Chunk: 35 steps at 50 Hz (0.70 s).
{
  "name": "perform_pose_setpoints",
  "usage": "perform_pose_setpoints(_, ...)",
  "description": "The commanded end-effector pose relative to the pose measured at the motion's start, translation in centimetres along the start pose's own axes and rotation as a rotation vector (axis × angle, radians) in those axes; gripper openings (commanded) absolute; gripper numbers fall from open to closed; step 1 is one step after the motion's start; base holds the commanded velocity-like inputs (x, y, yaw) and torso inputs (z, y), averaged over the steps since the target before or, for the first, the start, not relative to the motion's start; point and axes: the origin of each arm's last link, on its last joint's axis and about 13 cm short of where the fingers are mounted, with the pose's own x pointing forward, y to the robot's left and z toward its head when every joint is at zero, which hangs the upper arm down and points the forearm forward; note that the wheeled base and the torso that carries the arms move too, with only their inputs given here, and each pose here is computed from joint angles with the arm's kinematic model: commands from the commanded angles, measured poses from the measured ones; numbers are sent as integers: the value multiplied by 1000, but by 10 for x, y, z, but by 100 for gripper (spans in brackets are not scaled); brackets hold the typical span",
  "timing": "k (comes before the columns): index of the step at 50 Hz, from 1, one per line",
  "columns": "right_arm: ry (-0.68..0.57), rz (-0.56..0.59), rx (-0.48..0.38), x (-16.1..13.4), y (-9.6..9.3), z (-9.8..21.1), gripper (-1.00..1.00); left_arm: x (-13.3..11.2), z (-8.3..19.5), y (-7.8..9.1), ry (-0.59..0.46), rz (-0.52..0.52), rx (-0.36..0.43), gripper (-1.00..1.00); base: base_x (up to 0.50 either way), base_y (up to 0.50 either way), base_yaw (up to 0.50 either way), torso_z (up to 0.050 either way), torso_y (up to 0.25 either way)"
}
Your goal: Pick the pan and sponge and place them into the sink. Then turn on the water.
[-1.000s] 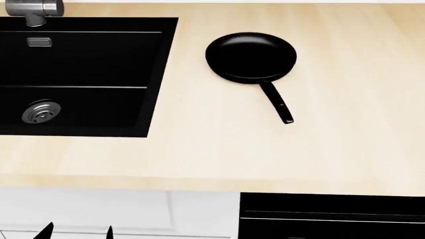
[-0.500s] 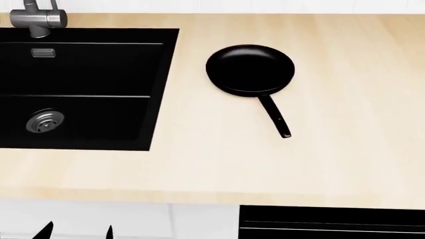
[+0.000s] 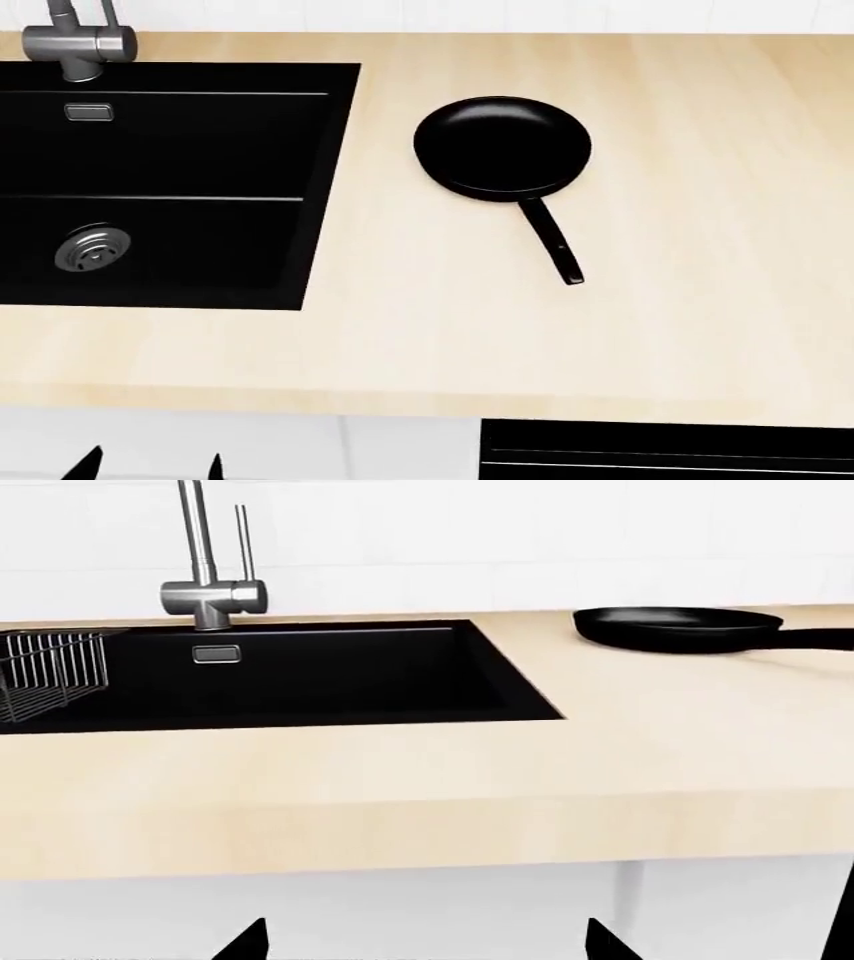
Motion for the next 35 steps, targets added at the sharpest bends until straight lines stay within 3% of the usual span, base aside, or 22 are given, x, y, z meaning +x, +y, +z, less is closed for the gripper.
perform_pose_setpoints(1,-5,-6,3,0,-1,0,100,-2,1,3,-5,4,-11,100,0,0,0,0,0)
perform_pose_setpoints(16,6,-3,9,1,2,4,100,6,9,-6,-8,8,-21,100,0,0,0,0,0)
perform_pose_setpoints(17,-24,-5,10,0,0,10,100,7,11,-8,-7,14,13,100,0,0,0,0,0)
perform_pose_setpoints(19,-36,-29,51,-1,-2,16,100,9,12,-9,4,8,14,100,0,0,0,0,0)
perform_pose_setpoints(23,-41,-26,44,0,-6,33,100,13,30,-6,8,8,20,100,0,0,0,0,0)
perform_pose_setpoints(24,-53,-29,33,1,-8,42,100,15,36,-7,13,8,-10,100,0,0,0,0,0)
perform_pose_setpoints(31,-104,-49,-36,6,-20,86,100,19,72,-3,-16,-26,-25,100,0,0,0,0,0)
perform_pose_setpoints(35,-121,-39,-68,13,-31,110,100,27,92,3,-28,-71,-3,100,0,0,0,0,0)
